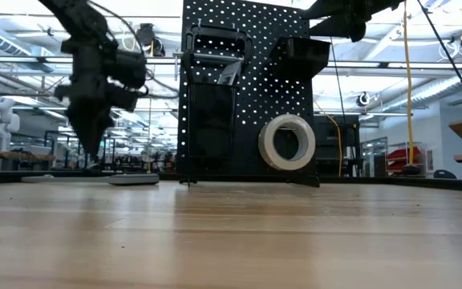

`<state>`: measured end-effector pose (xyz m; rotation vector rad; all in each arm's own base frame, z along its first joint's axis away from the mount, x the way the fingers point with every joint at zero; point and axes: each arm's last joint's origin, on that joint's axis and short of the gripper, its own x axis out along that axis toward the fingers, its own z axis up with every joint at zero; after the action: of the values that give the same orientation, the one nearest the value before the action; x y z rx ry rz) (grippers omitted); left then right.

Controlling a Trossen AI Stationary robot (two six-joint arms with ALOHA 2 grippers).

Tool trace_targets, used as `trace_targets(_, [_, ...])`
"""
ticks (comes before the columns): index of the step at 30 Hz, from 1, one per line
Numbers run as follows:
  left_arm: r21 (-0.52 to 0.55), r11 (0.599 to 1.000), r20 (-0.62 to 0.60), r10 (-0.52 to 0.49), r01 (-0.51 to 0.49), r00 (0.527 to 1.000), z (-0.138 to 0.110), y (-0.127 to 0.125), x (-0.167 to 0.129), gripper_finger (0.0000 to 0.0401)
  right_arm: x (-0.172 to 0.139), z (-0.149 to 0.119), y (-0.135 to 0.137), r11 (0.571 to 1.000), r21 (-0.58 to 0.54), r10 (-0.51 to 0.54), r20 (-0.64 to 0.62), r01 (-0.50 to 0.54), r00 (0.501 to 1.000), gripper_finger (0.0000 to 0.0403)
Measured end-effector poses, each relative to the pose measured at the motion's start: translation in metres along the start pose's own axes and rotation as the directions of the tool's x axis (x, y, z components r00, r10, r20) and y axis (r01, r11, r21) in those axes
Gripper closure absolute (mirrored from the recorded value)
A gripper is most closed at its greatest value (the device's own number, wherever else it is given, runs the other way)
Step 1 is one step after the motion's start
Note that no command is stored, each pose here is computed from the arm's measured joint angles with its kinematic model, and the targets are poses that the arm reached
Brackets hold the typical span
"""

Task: Hang tools onto peg board
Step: Hang the hacksaw on the pegboard

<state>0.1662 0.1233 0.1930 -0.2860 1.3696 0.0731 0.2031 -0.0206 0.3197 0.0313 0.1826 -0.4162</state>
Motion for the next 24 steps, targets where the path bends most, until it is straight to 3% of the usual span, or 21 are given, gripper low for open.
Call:
trace_targets(9, [0.091, 0.985, -0.056, 0.152, -0.147, 0.987, -0.015, 0.0, 0.032, 0.0235, 0.0, 0.0, 0.0, 1.0, -0.004, 0.0, -0.003, 0.0, 1.0, 0.0106])
trace_targets(16, [0.116, 0.98, -0.073, 0.168, -0.159, 0.983, -0.02, 0.0, 0.039, 0.0235, 0.0, 0.0, 0.0, 1.0, 0.003, 0.0, 0.0, 0.0, 1.0, 0.0106])
trace_targets(24, [0.107, 0.989, -0.163, 0.116, -0.099, 0.98, -0.018, 0.005, 0.057, 0.0235, 0.0, 0.0, 0.0, 1.0, 0.015, 0.001, 0.004, -0.001, 1.0, 0.0106])
